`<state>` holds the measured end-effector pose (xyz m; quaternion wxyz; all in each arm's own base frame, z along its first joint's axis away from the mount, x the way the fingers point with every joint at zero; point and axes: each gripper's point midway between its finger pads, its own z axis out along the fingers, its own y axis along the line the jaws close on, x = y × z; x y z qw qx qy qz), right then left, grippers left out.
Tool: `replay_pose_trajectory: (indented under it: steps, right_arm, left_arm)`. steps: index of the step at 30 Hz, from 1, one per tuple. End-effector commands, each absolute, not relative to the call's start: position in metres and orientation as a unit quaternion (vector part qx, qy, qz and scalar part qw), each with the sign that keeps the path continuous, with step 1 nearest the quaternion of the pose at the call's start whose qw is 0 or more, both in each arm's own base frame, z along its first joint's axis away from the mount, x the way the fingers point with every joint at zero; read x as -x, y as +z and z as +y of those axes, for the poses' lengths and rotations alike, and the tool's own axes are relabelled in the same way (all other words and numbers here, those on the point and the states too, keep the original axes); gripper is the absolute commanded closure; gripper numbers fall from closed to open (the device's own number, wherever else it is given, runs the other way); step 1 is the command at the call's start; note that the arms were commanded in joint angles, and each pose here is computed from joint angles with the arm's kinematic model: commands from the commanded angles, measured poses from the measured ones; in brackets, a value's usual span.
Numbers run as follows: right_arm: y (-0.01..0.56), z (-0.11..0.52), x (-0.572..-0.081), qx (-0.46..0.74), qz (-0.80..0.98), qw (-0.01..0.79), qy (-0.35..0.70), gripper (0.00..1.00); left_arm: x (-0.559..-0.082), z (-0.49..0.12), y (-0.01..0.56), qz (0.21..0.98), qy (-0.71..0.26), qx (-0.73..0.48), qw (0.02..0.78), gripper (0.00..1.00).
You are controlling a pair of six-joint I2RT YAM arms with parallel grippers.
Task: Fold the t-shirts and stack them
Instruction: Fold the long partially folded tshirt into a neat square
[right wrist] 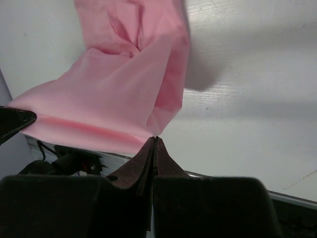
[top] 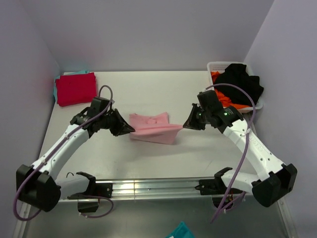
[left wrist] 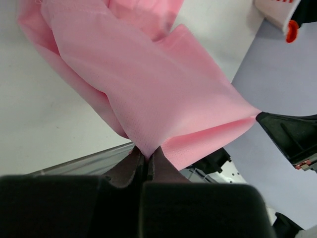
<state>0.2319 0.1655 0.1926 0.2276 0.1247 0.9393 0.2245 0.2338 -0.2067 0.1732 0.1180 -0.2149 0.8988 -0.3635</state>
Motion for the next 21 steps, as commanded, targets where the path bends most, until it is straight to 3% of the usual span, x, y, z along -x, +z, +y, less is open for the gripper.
replay_pose_trajectory:
  steps: [1, 10, 15, 17, 18, 19, 20, 21]
  right_arm:
    - [0.191, 0.144, -0.229, -0.138, 0.941, 0.248, 0.184, 1.00]
    - [0.200, 0.158, -0.272, -0.122, 0.946, 0.251, 0.164, 1.00]
    - [0.186, 0.175, -0.317, -0.110, 0.954, 0.238, 0.143, 1.00]
    - [0.172, 0.186, -0.350, -0.109, 0.959, 0.229, 0.129, 1.00]
    - [0.164, 0.189, -0.363, -0.111, 0.960, 0.226, 0.122, 1.00]
    - [0.145, 0.198, -0.387, -0.112, 0.964, 0.212, 0.112, 1.00]
    - [0.135, 0.202, -0.401, -0.112, 0.966, 0.204, 0.109, 0.77]
    - [0.125, 0.204, -0.417, -0.117, 0.968, 0.196, 0.109, 0.48]
  left_arm:
    - [-0.234, -0.185, 0.175, 0.893, -0.334, 0.255, 0.159, 1.00]
    - [-0.242, -0.188, 0.158, 0.896, -0.328, 0.261, 0.146, 1.00]
    - [-0.292, -0.198, 0.155, 0.900, -0.330, 0.240, 0.154, 1.00]
    - [-0.334, -0.196, 0.147, 0.903, -0.320, 0.241, 0.157, 0.96]
    - [-0.354, -0.196, 0.116, 0.915, -0.300, 0.230, 0.139, 0.86]
    - [-0.371, -0.189, 0.102, 0.919, -0.290, 0.230, 0.134, 0.69]
    - [-0.401, -0.192, 0.111, 0.918, -0.294, 0.218, 0.151, 0.01]
    - [-0.414, -0.191, 0.098, 0.925, -0.289, 0.204, 0.141, 0.01]
